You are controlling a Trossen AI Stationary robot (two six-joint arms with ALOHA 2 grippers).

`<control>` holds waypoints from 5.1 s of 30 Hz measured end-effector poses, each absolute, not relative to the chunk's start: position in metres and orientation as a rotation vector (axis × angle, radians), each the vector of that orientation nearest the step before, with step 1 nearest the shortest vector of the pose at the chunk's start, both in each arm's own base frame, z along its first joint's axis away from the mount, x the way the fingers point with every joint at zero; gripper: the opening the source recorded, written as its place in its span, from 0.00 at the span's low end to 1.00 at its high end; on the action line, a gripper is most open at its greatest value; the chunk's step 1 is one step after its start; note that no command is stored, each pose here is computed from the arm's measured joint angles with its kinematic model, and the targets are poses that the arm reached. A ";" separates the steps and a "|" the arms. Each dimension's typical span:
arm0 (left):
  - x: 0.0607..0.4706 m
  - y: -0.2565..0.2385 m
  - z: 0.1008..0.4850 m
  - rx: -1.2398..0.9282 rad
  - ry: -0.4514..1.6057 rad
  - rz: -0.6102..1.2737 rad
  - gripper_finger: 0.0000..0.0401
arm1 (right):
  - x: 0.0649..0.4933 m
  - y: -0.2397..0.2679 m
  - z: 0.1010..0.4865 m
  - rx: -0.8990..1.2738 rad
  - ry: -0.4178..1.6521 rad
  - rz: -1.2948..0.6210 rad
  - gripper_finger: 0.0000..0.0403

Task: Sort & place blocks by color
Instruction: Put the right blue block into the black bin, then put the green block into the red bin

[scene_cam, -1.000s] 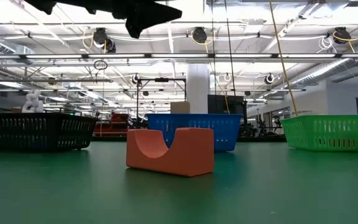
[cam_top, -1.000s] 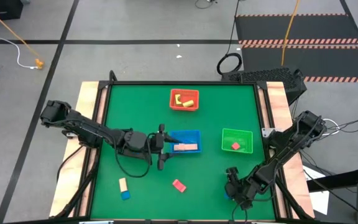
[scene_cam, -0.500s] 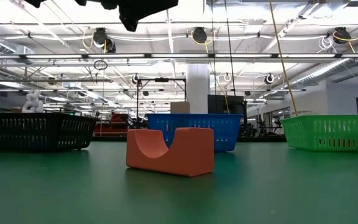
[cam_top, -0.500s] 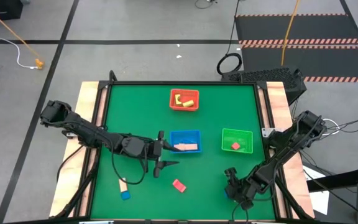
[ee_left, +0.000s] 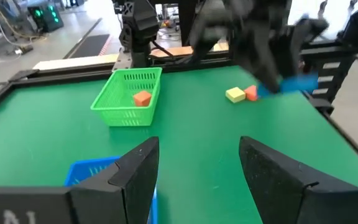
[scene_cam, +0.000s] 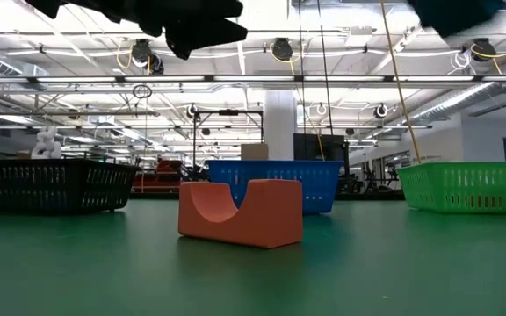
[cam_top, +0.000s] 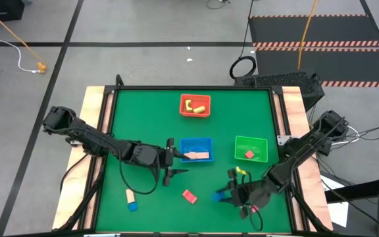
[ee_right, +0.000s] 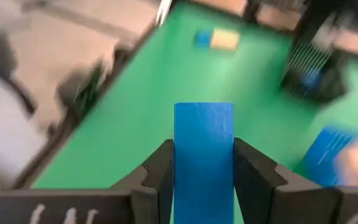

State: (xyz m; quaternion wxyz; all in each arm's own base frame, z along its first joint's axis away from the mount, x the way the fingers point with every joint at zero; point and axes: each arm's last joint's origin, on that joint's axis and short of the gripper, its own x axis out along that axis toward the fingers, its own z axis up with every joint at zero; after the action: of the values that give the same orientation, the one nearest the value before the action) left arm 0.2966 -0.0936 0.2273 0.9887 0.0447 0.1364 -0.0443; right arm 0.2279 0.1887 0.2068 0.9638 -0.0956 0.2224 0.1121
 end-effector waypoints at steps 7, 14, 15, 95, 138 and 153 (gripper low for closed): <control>0.297 -0.092 0.230 0.204 0.242 -0.050 0.56 | 0.255 0.170 0.244 -0.170 0.101 0.142 0.27; 0.298 -0.098 0.243 0.285 0.110 -0.046 0.56 | 0.272 0.141 0.247 -0.163 0.081 0.030 0.27; 0.298 -0.099 0.244 0.296 0.096 -0.049 0.56 | 0.274 0.137 0.248 -0.163 0.082 0.016 0.27; 0.247 -0.048 0.217 -0.205 0.730 0.368 0.33 | 0.196 0.100 0.228 0.720 0.974 -0.149 0.74; 0.202 -0.064 0.195 -0.498 1.040 0.684 0.74 | 0.170 0.165 0.169 1.175 1.347 -0.688 0.74; 0.202 -0.065 0.195 -0.475 1.037 0.674 0.57 | 0.175 0.175 0.142 1.054 1.500 -0.669 0.63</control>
State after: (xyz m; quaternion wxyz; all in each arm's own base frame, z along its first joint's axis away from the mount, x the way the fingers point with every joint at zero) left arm 0.2021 -0.0647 0.1954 0.7885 -0.2205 0.4814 0.3127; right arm 0.1752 0.1754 0.1419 0.5605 0.4473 0.6365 -0.2838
